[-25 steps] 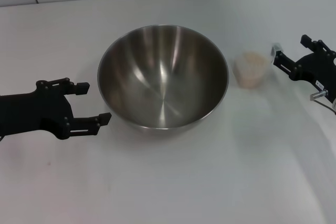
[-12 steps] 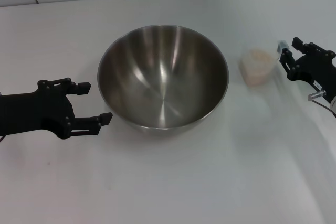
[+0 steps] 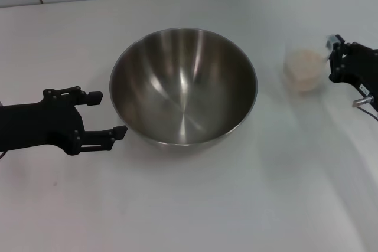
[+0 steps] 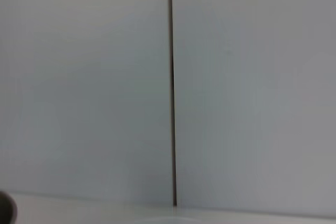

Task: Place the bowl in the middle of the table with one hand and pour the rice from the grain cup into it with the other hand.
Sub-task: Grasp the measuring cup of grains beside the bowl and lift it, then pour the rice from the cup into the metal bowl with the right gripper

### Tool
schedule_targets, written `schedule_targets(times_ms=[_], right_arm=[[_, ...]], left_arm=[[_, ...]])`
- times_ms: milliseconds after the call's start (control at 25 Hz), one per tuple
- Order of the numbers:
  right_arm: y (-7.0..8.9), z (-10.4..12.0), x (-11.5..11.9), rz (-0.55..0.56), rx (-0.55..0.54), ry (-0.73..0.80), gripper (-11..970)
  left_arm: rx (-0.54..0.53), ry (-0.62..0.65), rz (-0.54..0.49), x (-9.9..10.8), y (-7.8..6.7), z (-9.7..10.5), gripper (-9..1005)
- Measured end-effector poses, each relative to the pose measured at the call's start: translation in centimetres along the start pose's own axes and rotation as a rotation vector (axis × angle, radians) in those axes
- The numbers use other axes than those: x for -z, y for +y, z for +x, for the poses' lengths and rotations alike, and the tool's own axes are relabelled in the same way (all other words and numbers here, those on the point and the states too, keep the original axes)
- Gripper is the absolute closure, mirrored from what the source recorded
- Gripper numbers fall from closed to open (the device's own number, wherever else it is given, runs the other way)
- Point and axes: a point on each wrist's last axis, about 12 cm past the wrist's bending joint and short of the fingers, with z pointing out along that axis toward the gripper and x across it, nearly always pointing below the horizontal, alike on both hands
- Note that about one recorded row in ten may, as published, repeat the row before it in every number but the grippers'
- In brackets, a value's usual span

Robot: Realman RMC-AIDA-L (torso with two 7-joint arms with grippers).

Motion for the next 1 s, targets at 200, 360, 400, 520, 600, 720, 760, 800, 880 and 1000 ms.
schedule_targets(times_ms=[200,360,400,520,600,720,760,800,880,1000], right_arm=[[0.1,-1.1,0.9,0.003,0.003,-0.132,940],[1.1,-3.0,1.7,-0.026,0.049,-0.321,942],[1.6,-3.6,1.8,-0.037,0.083,-0.383,942],[3.5,-5.0,1.1,-0.052,0.223,-0.511,943],[5.3,-5.5,0.2,-0.067,0.353,-0.556,943],[8.1,-5.6,-0.9,-0.102,0.582,-0.590,943],[8.9,-5.6,-1.0,-0.109,0.644,-0.596,943],[9.8,-5.4,-1.2,-0.109,0.740,-0.597,944],[11.6,-5.0,-1.5,-0.088,0.981,-0.595,944],[13.2,-4.4,-1.8,-0.048,1.278,-0.584,944]], left_arm=[[-0.006,-0.002,0.000,0.0,0.1,-0.2,152],[-0.012,-0.004,-0.001,0.0,0.1,-0.4,152],[-0.012,-0.004,-0.002,0.0,0.1,-0.4,152],[-0.015,-0.005,-0.004,0.0,0.1,-0.4,152],[-0.017,-0.005,-0.006,0.1,0.1,-0.4,152],[-0.019,-0.006,-0.009,0.1,0.2,-0.4,152],[-0.019,-0.007,-0.009,0.2,0.2,-0.5,152],[-0.020,-0.007,-0.010,0.2,0.2,-0.5,152],[-0.023,-0.008,-0.010,0.1,0.2,-0.6,152],[-0.029,-0.009,-0.007,0.0,0.3,-0.8,152]])
